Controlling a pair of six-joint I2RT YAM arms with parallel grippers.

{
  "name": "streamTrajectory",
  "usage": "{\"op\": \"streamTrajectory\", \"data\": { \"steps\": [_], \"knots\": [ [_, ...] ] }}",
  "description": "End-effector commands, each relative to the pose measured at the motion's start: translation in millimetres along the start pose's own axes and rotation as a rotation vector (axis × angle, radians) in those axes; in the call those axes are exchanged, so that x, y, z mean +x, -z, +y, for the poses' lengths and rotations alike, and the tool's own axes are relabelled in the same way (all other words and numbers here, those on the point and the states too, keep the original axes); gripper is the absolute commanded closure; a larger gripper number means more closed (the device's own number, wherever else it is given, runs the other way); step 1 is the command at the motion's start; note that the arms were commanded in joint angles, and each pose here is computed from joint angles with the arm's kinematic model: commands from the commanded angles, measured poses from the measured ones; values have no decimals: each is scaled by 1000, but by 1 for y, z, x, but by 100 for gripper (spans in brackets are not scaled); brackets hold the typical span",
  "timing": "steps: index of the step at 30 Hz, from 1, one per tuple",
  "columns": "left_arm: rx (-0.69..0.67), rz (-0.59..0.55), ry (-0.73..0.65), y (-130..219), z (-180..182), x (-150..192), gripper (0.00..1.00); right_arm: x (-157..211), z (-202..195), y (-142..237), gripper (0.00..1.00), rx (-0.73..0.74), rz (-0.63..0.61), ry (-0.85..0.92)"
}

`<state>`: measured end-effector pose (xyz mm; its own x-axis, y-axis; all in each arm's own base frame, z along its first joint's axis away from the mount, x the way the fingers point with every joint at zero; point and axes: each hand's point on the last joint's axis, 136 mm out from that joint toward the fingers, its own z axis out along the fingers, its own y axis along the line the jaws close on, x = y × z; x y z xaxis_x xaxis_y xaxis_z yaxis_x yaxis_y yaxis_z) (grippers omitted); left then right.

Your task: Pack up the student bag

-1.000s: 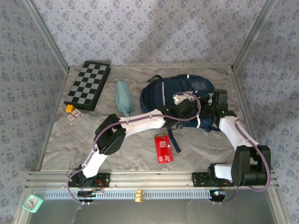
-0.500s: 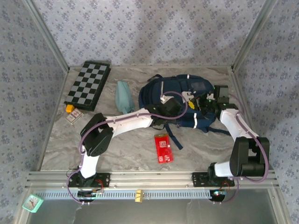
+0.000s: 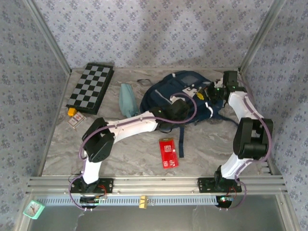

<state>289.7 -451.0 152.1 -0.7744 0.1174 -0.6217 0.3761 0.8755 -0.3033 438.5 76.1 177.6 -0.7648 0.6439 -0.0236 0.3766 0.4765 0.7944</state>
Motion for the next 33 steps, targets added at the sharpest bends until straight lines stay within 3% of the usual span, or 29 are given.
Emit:
{"op": "streamTrajectory", "data": {
  "steps": [1,2,6,12,16,21,27,33],
  "knots": [
    [17,140,-33,-1,-24,34,100,-41,13,2,100,4,-84,134],
    [-24,142,-26,-3,-14,33,100,-45,10,2,100,14,-86,132],
    [-61,117,-1,-7,5,29,100,-43,12,5,82,-3,-67,146],
    [12,64,22,-11,-11,14,100,6,-6,14,57,33,-31,129],
    [17,57,26,-12,-13,13,100,45,-35,25,47,100,-4,125],
    [21,51,22,-14,-14,12,100,81,-55,20,46,120,13,113],
    [35,29,7,-11,-19,3,100,82,-62,-10,49,94,35,80],
    [55,25,-14,-7,-27,-4,100,68,-56,-30,66,119,47,122]
  ]
}}
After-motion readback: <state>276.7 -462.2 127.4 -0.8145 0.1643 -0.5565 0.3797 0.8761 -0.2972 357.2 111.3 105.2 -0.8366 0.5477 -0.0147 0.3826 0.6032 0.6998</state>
